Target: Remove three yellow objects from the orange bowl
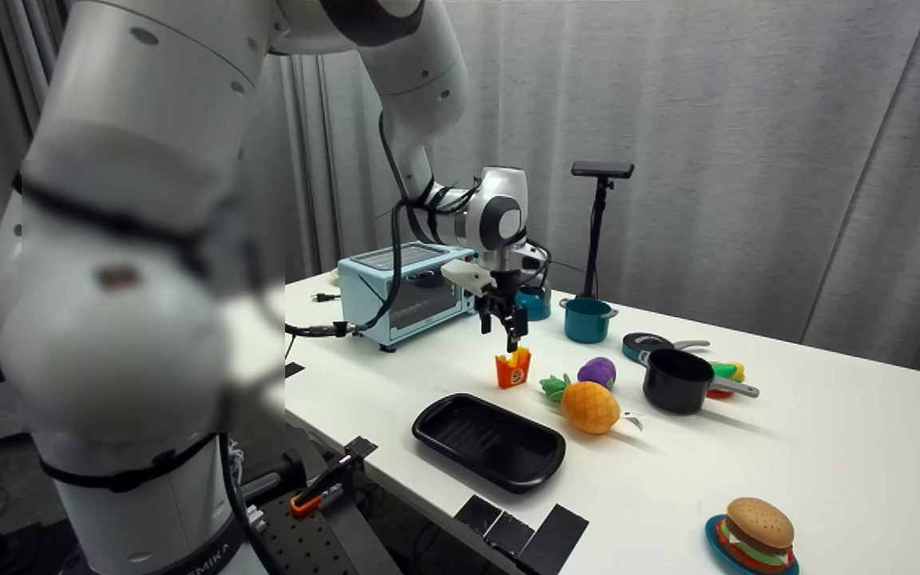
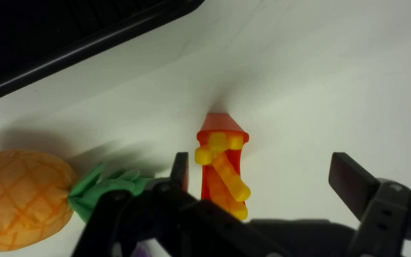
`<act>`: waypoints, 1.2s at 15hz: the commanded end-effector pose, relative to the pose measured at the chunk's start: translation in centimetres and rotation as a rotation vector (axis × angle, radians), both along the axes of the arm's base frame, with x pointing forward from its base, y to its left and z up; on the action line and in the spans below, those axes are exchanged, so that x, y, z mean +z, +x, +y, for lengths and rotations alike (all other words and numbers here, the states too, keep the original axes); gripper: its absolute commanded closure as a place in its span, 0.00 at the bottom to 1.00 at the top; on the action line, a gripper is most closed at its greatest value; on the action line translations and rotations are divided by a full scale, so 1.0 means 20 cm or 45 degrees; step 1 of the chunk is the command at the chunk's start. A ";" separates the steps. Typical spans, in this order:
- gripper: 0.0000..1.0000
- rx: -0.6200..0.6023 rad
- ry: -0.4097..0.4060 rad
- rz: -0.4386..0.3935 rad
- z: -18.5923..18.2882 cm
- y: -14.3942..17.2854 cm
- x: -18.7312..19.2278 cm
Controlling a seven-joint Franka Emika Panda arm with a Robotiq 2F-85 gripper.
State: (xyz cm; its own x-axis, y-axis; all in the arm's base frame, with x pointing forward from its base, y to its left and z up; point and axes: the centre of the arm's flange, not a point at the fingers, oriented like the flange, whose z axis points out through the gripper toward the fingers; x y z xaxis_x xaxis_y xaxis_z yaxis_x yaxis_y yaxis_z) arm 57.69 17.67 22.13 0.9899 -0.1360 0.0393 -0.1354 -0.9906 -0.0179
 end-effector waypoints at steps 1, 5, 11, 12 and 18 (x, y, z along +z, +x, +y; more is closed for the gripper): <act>0.00 0.000 -0.008 -0.023 0.03 0.08 -0.08; 0.00 -0.002 -0.012 -0.021 0.04 0.10 -0.11; 0.00 -0.008 -0.020 -0.019 0.03 0.12 -0.15; 0.00 -0.012 -0.021 -0.018 0.02 0.12 -0.15; 0.00 -0.031 -0.026 -0.008 -0.01 0.11 -0.18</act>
State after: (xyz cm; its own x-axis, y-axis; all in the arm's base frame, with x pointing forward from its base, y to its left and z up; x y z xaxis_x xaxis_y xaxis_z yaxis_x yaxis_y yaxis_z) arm 59.39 17.37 18.99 0.9891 -0.1450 0.0268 -0.1453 -0.9894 0.0083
